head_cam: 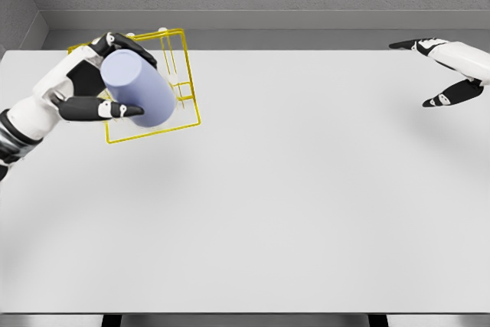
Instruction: Place the cup on the cup holder with both arms
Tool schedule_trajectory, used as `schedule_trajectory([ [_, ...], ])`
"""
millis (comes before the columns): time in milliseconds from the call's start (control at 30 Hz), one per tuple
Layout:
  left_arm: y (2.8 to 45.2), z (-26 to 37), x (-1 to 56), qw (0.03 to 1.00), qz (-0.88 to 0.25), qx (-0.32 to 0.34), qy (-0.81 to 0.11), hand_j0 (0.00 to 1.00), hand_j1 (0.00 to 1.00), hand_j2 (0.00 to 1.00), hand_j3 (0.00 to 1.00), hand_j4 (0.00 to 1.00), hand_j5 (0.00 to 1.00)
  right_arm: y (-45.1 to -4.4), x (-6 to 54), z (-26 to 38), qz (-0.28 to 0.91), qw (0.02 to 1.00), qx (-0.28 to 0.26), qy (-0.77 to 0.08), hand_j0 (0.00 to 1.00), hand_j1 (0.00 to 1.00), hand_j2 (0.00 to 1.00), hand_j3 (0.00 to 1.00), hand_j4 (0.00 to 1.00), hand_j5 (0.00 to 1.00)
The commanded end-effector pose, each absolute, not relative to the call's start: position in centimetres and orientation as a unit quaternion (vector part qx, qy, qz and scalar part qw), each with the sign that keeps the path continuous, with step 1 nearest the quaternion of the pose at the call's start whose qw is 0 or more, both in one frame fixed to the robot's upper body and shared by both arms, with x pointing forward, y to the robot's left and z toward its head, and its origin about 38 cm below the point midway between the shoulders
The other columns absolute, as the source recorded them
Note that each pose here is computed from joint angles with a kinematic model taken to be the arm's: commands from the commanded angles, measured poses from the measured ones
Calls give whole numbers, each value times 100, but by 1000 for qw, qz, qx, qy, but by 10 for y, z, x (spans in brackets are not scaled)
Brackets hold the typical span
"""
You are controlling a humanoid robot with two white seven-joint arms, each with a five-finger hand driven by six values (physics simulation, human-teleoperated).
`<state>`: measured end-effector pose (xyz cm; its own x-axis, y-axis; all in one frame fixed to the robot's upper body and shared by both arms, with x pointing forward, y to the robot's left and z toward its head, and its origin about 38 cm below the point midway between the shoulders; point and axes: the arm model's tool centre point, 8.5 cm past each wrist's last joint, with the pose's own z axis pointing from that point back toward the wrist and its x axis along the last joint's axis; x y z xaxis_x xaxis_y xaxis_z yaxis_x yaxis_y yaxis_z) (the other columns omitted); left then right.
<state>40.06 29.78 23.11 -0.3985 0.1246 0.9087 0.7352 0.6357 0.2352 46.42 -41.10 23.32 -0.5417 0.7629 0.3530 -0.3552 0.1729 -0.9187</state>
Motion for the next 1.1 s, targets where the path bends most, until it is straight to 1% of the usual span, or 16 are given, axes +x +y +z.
schedule_trajectory([
  [0, 304, 229, 402, 479, -317, -277, -770, 40, 40, 40, 40, 40, 40, -412, 464, 234, 619, 451, -164, -622, 100, 100, 100, 100, 100, 100],
  [267, 319, 238, 424, 487, -313, -247, -777, 41, 41, 41, 41, 41, 41, -414, 465, 233, 618, 454, -165, -620, 100, 100, 100, 100, 100, 100],
  [367, 318, 243, 432, 498, -312, -247, -771, 41, 41, 41, 41, 41, 41, -414, 465, 232, 617, 455, -165, -620, 100, 100, 100, 100, 100, 100],
  [667, 330, 242, 441, 513, -304, -233, -769, 41, 41, 41, 41, 41, 41, -414, 465, 233, 617, 455, -165, -621, 100, 100, 100, 100, 100, 100],
  [800, 328, 244, 445, 516, -303, -234, -767, 41, 41, 41, 41, 41, 41, -414, 465, 232, 617, 455, -165, -620, 100, 100, 100, 100, 100, 100],
  [1067, 339, 247, 457, 526, -301, -210, -767, 41, 41, 41, 41, 41, 41, -413, 465, 231, 617, 455, -163, -621, 100, 100, 100, 100, 100, 100],
])
